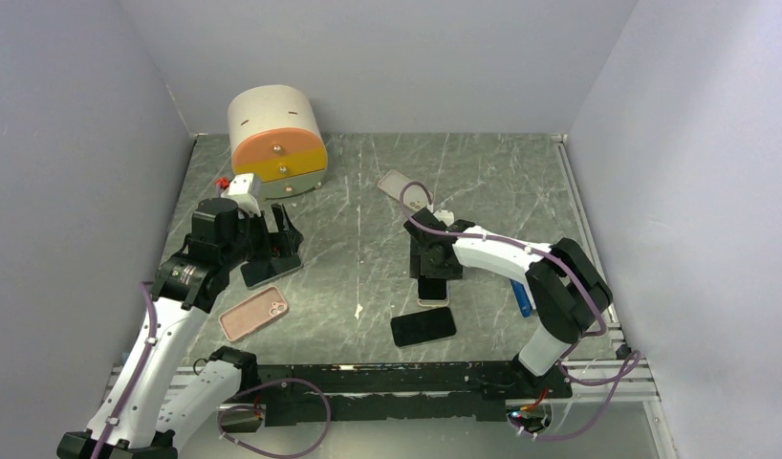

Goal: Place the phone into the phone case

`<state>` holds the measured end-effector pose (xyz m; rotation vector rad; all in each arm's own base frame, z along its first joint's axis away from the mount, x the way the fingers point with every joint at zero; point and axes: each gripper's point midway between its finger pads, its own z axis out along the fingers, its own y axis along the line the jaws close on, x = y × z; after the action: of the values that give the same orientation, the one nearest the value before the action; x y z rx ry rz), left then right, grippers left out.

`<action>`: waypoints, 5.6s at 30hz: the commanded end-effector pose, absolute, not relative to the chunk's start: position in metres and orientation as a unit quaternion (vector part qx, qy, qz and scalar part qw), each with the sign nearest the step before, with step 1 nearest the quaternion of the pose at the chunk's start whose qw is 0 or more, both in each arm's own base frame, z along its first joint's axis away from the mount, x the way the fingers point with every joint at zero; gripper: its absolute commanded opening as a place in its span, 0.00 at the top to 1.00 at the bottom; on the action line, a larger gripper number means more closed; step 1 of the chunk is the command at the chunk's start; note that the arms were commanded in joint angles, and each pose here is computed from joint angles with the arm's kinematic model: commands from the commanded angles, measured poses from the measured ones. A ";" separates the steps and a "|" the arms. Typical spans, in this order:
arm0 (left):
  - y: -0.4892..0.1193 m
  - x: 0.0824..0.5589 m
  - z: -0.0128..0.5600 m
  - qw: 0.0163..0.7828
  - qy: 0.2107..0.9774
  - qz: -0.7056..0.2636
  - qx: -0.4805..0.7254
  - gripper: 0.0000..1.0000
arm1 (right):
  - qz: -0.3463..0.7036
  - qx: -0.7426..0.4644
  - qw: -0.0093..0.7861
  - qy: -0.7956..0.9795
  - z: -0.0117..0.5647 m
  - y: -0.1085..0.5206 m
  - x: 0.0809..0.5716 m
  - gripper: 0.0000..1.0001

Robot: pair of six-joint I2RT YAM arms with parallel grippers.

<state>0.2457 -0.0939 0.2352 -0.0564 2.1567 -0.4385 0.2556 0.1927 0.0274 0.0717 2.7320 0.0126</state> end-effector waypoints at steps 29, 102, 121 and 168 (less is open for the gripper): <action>-0.095 0.253 0.252 0.476 0.860 -0.182 -0.017 0.06 | 0.015 0.021 0.224 0.974 0.037 0.189 0.256 0.01; -0.238 0.289 0.158 0.189 0.801 -0.555 -0.118 0.14 | 0.285 -0.155 0.488 0.811 0.156 0.320 0.238 0.51; -0.251 0.277 0.140 0.148 0.820 -0.538 -0.127 0.25 | 0.270 -0.147 0.495 0.813 0.156 0.325 0.239 0.52; -0.258 0.277 0.152 0.130 0.808 -0.546 -0.180 0.52 | 0.271 -0.150 0.504 0.806 0.156 0.331 0.238 0.56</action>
<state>0.2753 -0.2555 0.1388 -0.5624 2.3787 -1.5720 0.2227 0.3111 0.1096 -0.4347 2.0838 0.5733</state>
